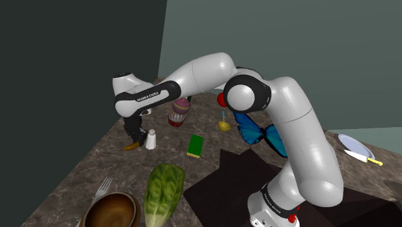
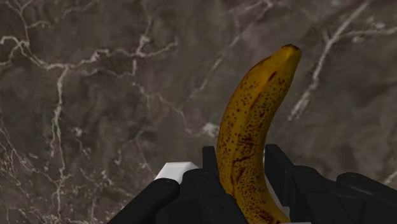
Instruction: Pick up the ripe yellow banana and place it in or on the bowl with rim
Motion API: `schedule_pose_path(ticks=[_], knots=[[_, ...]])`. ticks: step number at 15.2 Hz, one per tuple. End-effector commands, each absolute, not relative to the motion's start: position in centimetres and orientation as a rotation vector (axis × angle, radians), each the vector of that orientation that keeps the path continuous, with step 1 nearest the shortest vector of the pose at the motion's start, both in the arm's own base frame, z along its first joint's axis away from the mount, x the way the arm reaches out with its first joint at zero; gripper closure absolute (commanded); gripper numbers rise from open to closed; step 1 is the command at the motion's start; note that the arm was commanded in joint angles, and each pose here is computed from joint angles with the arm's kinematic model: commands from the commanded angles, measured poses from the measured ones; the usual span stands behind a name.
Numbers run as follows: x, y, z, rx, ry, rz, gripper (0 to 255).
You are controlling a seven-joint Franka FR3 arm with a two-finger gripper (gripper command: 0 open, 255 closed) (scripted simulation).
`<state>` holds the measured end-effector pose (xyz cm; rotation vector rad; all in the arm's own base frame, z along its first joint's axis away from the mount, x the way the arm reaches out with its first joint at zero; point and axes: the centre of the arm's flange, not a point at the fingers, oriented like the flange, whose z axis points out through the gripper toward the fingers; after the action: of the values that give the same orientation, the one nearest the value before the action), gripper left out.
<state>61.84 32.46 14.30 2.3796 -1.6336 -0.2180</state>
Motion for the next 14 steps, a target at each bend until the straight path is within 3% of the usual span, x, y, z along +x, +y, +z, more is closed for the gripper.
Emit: schedule_pose_path(ticks=[1,14], knots=[[61.8,32.4,14.2,2.378,-1.633,-0.219,255],[61.9,32.4,20.6,2.378,-1.633,-0.219,255]])
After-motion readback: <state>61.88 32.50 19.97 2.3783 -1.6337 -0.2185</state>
